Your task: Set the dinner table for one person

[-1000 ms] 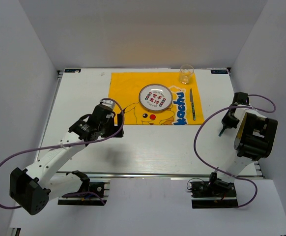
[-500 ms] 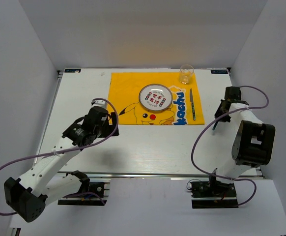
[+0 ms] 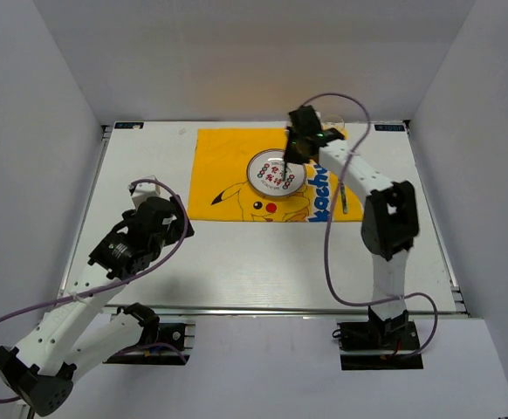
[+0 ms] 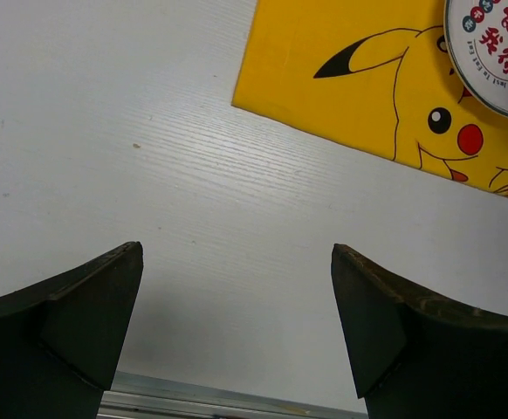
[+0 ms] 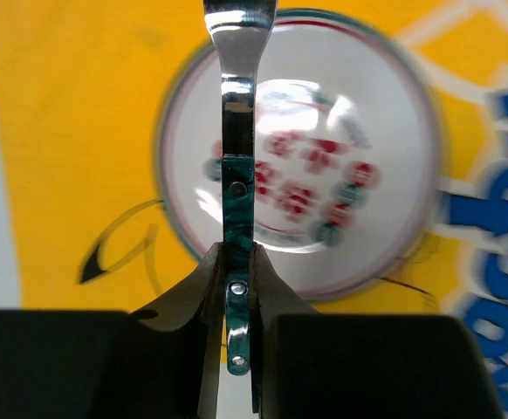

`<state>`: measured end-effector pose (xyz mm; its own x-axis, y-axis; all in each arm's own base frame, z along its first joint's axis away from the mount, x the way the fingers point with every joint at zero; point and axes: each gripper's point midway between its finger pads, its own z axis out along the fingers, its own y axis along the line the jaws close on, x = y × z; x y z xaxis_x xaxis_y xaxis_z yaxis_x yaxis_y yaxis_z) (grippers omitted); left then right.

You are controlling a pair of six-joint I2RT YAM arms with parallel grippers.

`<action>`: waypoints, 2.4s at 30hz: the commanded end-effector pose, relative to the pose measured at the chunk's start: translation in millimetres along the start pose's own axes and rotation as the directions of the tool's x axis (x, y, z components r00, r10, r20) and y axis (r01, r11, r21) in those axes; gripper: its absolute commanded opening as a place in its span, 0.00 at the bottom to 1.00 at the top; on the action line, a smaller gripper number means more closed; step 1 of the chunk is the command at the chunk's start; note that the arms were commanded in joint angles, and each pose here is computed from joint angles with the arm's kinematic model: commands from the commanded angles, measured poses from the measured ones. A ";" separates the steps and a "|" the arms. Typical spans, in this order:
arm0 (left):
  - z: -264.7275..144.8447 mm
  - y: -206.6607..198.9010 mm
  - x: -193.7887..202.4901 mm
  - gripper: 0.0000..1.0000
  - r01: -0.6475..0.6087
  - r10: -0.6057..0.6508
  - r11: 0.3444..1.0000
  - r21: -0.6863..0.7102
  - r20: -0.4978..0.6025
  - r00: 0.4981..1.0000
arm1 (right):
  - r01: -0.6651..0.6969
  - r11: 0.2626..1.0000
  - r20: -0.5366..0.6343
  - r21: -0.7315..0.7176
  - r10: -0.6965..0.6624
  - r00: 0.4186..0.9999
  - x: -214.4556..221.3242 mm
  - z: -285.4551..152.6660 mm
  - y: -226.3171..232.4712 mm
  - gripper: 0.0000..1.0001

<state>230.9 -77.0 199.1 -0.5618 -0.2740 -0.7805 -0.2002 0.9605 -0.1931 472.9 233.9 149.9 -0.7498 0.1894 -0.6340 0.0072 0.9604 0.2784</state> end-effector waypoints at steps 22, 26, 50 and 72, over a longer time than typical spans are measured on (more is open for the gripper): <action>-5.4 -1.5 -8.0 0.98 0.018 -0.019 1.000 0.019 0.026 0.999 | -0.087 0.952 -0.075 -0.295 0.068 0.995 105.0 87.9 223.4 0.00; -6.1 -3.1 -8.3 0.98 0.014 -0.015 0.999 0.030 0.026 1.000 | -0.094 0.939 -0.092 -0.331 0.067 0.994 110.0 94.2 231.8 0.00; -12.3 -8.1 -9.7 0.98 0.009 -0.012 0.997 0.078 0.038 0.999 | -0.082 0.937 -0.123 -0.339 0.043 0.992 135.0 112.4 235.3 0.00; -21.1 1.0 -17.7 0.98 0.041 -0.047 0.997 0.064 0.083 0.995 | -0.079 0.904 -0.010 -0.421 0.083 0.997 75.0 46.4 262.5 0.89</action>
<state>225.2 -78.0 215.4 -0.5225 -0.2921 -0.8011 -0.1566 0.9564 -0.2466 445.8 506.4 65.3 -0.8188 0.2120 -0.5334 -0.1605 0.8076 0.5674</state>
